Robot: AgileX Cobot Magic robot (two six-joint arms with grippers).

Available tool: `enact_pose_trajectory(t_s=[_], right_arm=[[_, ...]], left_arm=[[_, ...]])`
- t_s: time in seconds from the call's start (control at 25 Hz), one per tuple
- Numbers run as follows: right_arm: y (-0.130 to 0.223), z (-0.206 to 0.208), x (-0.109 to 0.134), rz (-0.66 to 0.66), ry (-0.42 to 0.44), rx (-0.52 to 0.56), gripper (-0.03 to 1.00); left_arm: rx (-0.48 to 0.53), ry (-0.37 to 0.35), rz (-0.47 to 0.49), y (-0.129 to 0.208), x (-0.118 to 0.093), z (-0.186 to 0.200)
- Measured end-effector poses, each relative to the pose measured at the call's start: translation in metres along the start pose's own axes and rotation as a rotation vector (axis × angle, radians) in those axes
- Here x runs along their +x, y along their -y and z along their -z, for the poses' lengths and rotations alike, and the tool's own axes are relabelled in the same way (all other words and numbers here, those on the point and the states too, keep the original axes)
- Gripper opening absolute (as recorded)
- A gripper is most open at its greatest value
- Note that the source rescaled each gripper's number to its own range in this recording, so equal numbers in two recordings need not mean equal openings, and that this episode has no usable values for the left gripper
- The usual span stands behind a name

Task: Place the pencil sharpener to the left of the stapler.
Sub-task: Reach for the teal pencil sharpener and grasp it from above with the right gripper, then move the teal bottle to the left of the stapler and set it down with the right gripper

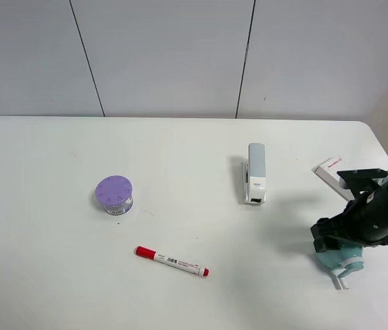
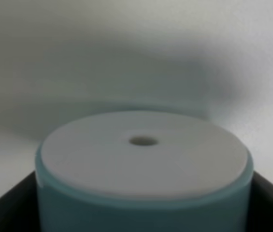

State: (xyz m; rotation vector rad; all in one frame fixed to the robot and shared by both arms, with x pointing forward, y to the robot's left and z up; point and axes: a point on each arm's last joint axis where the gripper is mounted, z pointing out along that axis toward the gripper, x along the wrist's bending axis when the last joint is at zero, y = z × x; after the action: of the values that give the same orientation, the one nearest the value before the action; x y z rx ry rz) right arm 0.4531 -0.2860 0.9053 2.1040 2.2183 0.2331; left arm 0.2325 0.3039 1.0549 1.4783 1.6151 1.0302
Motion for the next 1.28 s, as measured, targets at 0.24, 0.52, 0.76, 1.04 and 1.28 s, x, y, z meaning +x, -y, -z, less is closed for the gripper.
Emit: enact_pose_trajectory(t_s=[0.24,0.52,0.76,1.04,1.28], right_arm=[[0.0,0.0,0.0,-0.004,-0.003,0.002,0.0],[0.001,0.0,0.001,-0.015,-0.011,0.015,0.0],[0.002,0.001,0.001,-0.016,-0.013,0.029,0.0],[-0.004,0.009,0.003,-0.019,-0.026,0.052,0.0],[-0.005,0.013,0.003,-0.017,-0.028,0.052,0.0]], left_arm=[[0.0,0.0,0.0,0.0,0.0,0.0],[0.0,0.0,0.0,0.0,0.0,0.0],[0.0,0.0,0.0,0.0,0.0,0.0],[0.0,0.0,0.0,0.0,0.0,0.0],[0.0,0.0,0.0,0.0,0.0,0.0]])
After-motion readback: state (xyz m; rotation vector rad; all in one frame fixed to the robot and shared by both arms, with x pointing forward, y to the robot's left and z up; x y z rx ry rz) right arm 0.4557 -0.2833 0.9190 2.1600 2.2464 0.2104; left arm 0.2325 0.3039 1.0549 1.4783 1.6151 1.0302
